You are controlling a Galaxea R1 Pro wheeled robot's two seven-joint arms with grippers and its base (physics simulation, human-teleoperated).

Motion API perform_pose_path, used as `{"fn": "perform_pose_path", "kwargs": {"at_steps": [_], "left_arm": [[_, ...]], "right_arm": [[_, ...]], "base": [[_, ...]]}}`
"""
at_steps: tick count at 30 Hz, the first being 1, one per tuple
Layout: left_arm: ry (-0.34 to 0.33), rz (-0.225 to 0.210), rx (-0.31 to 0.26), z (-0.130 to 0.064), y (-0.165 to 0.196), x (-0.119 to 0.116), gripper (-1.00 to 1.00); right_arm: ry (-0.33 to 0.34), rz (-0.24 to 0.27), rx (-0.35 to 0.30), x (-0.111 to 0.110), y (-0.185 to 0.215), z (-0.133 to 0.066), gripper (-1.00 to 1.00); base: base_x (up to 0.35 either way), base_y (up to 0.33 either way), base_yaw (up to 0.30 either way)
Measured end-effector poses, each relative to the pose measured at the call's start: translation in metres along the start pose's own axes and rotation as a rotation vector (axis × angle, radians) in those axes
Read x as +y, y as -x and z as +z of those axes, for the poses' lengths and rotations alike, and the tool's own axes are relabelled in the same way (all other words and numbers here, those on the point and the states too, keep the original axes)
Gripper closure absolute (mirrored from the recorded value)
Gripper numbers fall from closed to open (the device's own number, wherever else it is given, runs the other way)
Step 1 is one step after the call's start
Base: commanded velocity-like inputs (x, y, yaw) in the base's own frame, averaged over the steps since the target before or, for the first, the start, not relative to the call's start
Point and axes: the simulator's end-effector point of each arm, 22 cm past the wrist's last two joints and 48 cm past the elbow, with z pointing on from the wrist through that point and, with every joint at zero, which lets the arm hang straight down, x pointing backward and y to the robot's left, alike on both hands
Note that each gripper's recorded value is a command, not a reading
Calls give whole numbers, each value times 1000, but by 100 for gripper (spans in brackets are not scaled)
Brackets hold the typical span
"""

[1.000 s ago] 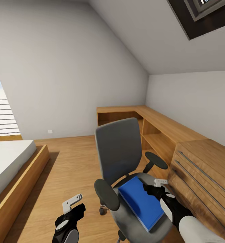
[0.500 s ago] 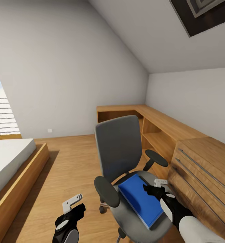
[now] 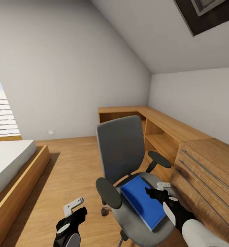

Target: In the bedroom, organize the workspace by keeping the computer under the desk, ensuring the monitor is on the desk, placing the keyboard on the desk next to the monitor, placing the mouse on the desk next to the keyboard, moving the folder from the swivel chair onto the desk next to the mouse, stacking the notebook on top of the folder with the pen on top of the notebook, and positioning the swivel chair next to the desk.

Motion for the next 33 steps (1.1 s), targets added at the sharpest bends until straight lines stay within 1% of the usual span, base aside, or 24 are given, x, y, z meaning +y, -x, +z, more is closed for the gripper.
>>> {"fn": "perform_pose_path", "kwargs": {"at_steps": [17,33], "left_arm": [[-5,5,1,19,-30,5,-100],[-6,6,2,19,-31,4,-100]], "right_arm": [[-1,0,0,-4,-31,15,-100],[-1,0,4,-4,-33,15,-100]], "base": [[0,0,0],[0,0,0]]}}
